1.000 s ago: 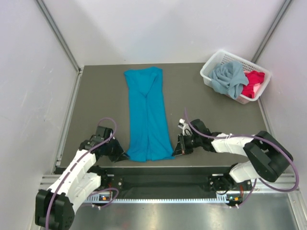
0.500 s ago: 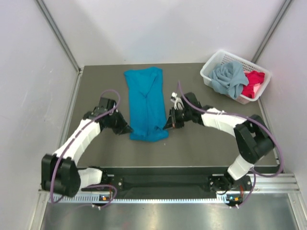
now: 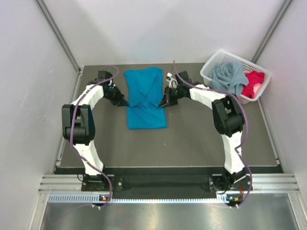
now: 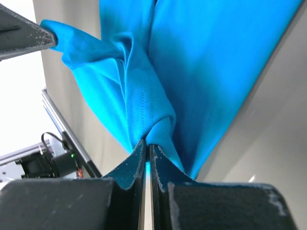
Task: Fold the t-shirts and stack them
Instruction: Fold the tshirt
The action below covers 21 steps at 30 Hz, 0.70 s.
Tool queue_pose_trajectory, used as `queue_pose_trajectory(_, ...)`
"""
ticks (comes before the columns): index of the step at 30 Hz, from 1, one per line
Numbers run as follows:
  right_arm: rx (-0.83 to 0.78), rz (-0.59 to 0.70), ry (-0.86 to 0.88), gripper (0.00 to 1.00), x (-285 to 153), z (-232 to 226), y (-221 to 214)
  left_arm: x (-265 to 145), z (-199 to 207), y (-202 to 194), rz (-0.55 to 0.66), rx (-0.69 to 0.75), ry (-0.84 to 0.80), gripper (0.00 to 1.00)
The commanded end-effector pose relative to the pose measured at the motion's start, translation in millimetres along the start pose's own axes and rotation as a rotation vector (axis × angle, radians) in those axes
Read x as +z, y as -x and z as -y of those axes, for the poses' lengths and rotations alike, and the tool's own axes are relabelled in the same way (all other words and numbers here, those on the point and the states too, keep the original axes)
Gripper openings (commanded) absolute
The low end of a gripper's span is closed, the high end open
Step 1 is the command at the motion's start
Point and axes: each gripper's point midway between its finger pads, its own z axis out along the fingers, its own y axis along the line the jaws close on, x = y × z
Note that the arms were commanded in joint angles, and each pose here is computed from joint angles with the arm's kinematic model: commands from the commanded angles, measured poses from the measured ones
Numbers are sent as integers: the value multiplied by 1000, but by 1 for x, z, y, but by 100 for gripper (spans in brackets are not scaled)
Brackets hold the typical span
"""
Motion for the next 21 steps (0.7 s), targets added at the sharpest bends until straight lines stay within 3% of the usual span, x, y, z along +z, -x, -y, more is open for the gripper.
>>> queue_pose_trajectory(1,-8,9,37,0,-1,-4,23,0,21,27,19,54,-72,0)
queue_pose_trajectory(10,28,50,56,0,2,8,56,30,37,49,-13,29,-159,0)
queue_pose_trajectory(21,33,98,105,0,-5,4,78,35,32,61,3,-1,-140,0)
